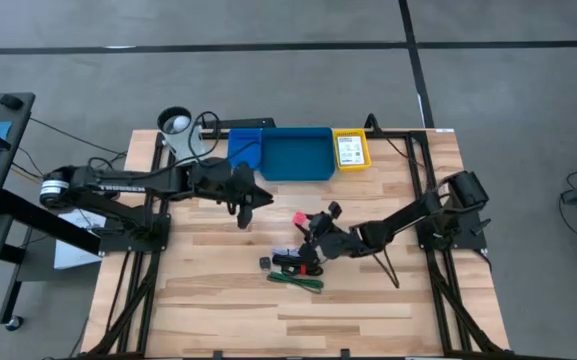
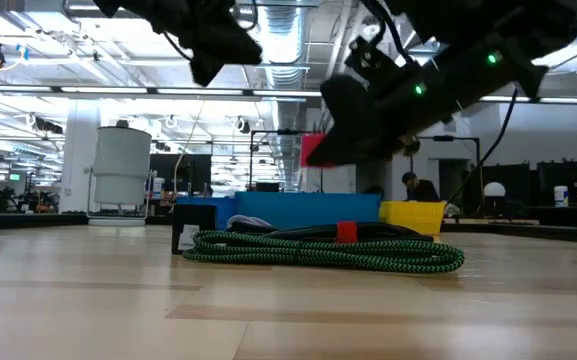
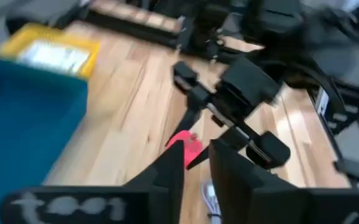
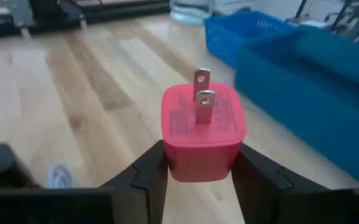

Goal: Pick and place items into bin
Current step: Put the pink charger adapter into the blue bin

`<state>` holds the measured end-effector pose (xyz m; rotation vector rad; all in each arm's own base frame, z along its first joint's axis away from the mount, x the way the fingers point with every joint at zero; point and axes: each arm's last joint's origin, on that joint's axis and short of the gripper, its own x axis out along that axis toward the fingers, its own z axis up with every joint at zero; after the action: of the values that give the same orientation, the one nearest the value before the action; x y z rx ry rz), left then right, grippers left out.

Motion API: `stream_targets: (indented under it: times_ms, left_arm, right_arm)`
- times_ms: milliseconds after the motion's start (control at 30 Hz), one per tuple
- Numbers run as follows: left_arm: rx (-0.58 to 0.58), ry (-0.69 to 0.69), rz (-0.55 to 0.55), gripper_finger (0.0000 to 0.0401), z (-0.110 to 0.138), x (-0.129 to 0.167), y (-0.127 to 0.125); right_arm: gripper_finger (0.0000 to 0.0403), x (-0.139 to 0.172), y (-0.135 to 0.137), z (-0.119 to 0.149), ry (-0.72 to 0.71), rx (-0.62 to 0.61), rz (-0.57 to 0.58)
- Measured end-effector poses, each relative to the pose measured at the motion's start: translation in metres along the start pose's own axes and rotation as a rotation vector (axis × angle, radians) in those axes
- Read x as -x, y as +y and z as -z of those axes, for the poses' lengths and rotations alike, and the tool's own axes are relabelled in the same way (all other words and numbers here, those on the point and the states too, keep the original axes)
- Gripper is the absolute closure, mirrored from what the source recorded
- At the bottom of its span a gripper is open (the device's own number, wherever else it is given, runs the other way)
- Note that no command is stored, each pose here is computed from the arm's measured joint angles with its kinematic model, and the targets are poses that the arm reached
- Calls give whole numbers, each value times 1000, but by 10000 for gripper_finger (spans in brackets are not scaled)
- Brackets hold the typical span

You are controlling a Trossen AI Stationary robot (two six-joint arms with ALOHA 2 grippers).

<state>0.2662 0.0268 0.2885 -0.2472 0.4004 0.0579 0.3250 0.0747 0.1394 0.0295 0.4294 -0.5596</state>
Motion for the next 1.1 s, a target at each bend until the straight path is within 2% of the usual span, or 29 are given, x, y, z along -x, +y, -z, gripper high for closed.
stream_targets:
  times_ms: [233,400,533,700,833,1100]
  left_arm:
    - [-380,-133,-15,281,-8,0,-21]
    - [-524,-176,40,271,-11,0,-27]
    - [-528,-204,89,272,-13,1,-29]
    - [-516,-200,108,273,-10,-10,-29]
    - [-460,-198,111,273,-7,-24,-28]
    - [-435,-192,90,251,-4,-33,-26]
  right_arm:
    - [265,11,-9,-26,-54,48,-32]
    - [265,17,-19,-44,-94,4,-47]
    - [264,21,-25,-55,-120,-29,-73]
    - [264,28,-25,-67,-155,-9,-127]
    - [261,32,-20,-80,-182,23,-192]
    - [260,32,-15,-92,-200,63,-209]
